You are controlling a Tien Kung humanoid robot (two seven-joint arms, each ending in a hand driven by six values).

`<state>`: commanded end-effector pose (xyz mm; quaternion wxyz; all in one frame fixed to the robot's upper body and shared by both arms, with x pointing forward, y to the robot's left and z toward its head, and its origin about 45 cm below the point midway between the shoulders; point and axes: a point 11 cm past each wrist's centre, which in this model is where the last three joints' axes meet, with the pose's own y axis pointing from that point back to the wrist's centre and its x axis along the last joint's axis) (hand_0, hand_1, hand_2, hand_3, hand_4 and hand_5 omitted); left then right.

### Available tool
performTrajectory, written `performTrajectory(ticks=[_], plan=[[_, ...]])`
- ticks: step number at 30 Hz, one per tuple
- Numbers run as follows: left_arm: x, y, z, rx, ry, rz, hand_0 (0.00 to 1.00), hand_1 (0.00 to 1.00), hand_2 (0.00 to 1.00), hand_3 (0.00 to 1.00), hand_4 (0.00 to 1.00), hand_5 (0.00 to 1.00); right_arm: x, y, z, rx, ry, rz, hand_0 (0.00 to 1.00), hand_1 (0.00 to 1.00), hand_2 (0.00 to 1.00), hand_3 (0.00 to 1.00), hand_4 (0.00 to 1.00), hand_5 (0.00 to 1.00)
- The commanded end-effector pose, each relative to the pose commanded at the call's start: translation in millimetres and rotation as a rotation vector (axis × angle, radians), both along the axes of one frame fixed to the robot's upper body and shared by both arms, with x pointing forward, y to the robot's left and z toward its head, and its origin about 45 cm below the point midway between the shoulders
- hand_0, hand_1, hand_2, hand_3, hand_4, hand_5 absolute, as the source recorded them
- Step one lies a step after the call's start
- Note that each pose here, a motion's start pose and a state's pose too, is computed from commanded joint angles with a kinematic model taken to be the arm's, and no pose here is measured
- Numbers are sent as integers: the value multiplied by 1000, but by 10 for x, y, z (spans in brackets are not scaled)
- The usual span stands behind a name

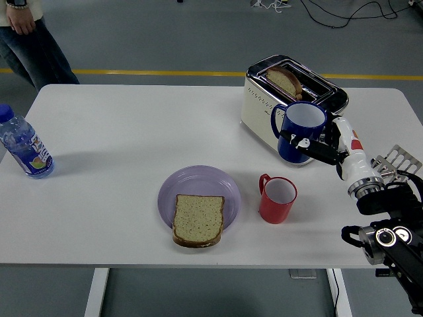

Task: Pick up the cup,pour liquid into bread,place the cup on the desk

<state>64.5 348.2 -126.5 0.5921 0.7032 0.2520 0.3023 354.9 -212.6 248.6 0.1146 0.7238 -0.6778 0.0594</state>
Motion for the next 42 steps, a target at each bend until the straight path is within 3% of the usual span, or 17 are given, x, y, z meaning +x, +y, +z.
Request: performTrajectory(ticks=[6, 17, 29, 42], plan=[[9, 0, 1, -1, -2, 1, 668, 736, 735, 629, 394, 998, 77, 143, -17, -19, 7, 32, 274, 298, 494, 548, 730, 62], [49, 2, 9, -1, -8, 4, 668, 736, 735, 628, 394, 998, 200, 452, 52, -115, -31, 107, 276, 297, 492, 549, 723, 57], [51, 3, 9, -2, -7, 7, 667, 736, 735, 629, 394, 998, 257, 775, 43, -212, -18, 207, 277, 297, 492, 549, 721, 58], [66, 14, 15, -2, -8, 12, 666, 735, 736, 629, 394, 998, 326, 1119, 49, -493, -107, 338, 278, 294, 494, 549, 718, 56]])
